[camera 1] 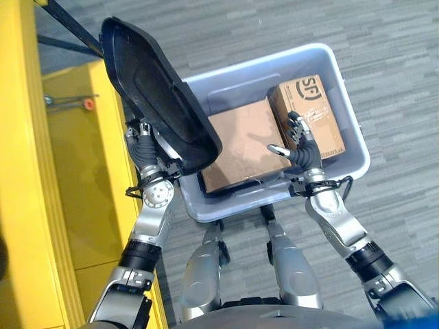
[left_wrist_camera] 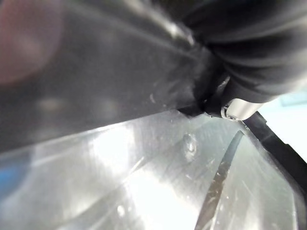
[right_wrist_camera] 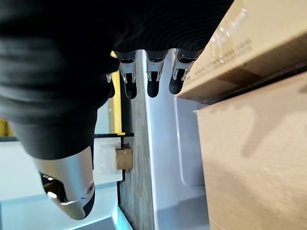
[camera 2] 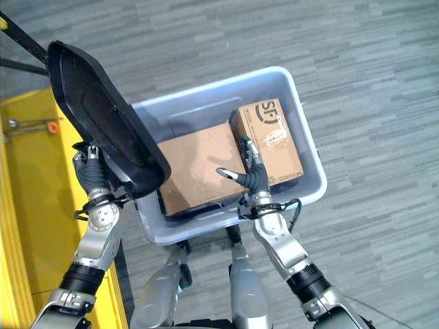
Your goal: Move parts from the plastic box to the shelf.
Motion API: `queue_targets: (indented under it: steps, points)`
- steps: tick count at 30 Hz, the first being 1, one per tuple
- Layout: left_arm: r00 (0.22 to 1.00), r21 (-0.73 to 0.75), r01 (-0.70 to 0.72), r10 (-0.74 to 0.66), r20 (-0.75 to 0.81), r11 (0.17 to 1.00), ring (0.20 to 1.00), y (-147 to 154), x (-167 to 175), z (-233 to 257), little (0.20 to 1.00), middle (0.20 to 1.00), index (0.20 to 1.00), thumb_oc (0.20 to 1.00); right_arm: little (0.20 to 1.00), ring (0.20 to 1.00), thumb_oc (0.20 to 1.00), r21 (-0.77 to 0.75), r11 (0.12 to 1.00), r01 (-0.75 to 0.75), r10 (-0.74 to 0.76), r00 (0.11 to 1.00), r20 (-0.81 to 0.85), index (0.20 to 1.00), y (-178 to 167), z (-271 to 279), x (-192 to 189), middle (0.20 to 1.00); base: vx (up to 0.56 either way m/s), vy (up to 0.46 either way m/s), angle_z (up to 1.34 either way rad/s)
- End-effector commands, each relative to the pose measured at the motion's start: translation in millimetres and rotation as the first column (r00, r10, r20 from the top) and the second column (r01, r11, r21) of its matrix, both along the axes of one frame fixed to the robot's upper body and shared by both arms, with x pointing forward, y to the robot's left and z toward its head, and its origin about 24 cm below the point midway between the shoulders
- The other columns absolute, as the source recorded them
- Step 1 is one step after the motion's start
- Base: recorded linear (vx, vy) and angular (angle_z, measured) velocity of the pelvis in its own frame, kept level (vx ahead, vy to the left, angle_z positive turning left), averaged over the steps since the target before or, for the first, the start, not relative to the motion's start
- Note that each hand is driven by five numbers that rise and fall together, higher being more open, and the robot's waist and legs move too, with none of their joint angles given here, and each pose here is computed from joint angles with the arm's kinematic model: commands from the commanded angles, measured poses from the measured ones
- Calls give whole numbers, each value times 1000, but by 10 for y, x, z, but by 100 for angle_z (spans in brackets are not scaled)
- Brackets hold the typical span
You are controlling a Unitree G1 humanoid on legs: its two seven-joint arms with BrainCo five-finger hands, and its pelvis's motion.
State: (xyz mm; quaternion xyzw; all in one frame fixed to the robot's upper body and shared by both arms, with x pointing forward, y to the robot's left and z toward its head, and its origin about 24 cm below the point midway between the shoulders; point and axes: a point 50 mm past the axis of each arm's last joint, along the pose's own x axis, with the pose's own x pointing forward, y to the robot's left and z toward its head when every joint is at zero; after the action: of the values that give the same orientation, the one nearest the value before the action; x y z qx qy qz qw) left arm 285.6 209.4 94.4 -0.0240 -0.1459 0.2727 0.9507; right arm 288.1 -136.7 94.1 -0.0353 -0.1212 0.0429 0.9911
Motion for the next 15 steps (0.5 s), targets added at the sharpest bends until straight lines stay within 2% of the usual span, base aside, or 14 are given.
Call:
queue_targets:
  steps: [1, 8, 15]
  points:
    - [996, 143, 29, -41, 83, 989, 200, 124, -91, 165, 200, 200, 200, 200, 1000, 1000, 1000, 63, 997, -41, 40, 999, 6, 1000, -6, -46, -96, 1000, 35, -19, 6]
    - [985, 165, 169, -170, -13, 972, 200, 129, -309, -37, 200, 200, 200, 200, 1000, 1000, 1000, 53, 997, -56, 60, 996, -68, 1000, -79, -205, -147, 1000, 23, -63, 18]
    - [955, 141, 294, -284, -83, 945, 200, 74, -482, -172, 200, 200, 200, 200, 1000, 1000, 1000, 27, 997, -73, 75, 994, -83, 1000, -107, -241, -154, 1000, -70, -183, 33]
